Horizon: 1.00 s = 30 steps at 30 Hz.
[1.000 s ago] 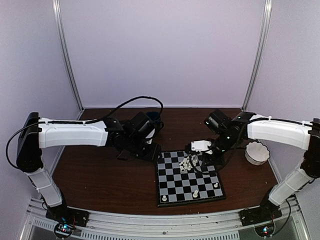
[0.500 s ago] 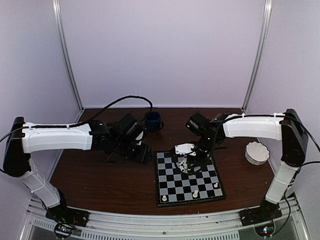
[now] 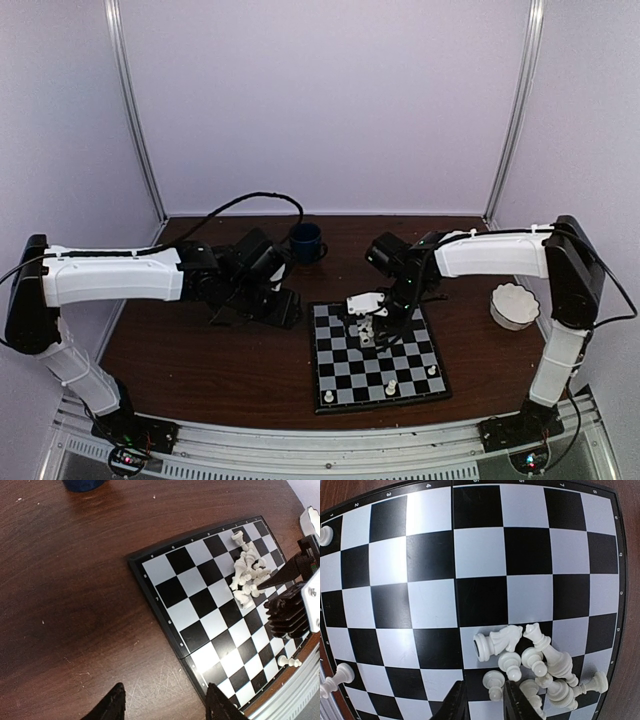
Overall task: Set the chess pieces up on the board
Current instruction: Pick up the pawn from the chessboard.
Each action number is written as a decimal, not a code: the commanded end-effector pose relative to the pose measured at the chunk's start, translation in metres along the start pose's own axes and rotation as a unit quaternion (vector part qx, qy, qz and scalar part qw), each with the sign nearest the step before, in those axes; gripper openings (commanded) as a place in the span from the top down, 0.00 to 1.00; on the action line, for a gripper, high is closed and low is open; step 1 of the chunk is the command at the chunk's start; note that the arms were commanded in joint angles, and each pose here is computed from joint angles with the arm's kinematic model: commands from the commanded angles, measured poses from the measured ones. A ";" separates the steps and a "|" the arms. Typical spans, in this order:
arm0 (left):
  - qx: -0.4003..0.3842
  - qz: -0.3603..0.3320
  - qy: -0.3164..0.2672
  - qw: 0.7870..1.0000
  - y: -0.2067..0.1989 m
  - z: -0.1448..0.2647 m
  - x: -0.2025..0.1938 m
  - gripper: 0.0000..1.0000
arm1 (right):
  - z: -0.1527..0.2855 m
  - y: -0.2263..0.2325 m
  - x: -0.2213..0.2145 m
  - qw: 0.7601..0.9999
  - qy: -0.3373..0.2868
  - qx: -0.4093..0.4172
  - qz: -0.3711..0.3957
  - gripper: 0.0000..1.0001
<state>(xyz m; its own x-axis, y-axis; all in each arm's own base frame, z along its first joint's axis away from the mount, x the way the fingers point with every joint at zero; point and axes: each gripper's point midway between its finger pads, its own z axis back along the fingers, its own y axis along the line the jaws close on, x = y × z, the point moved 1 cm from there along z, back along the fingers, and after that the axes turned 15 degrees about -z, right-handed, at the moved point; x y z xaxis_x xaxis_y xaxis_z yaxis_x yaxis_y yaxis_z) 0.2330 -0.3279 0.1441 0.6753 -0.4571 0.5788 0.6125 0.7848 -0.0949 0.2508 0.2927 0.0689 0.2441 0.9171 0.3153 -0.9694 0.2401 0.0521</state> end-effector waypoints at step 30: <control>-0.013 0.003 -0.017 1.000 -0.006 0.000 0.007 0.45 | 0.066 0.029 -0.017 0.999 -0.043 -0.022 -0.011 0.92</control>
<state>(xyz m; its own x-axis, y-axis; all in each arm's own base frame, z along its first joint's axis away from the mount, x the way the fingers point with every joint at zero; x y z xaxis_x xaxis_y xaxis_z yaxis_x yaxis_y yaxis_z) 0.2325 -0.3288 0.1443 0.6760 -0.4563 0.5786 0.6143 0.7827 -0.1004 0.2409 0.2808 0.1249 0.2378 0.8766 0.4183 -0.9632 0.2683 -0.0147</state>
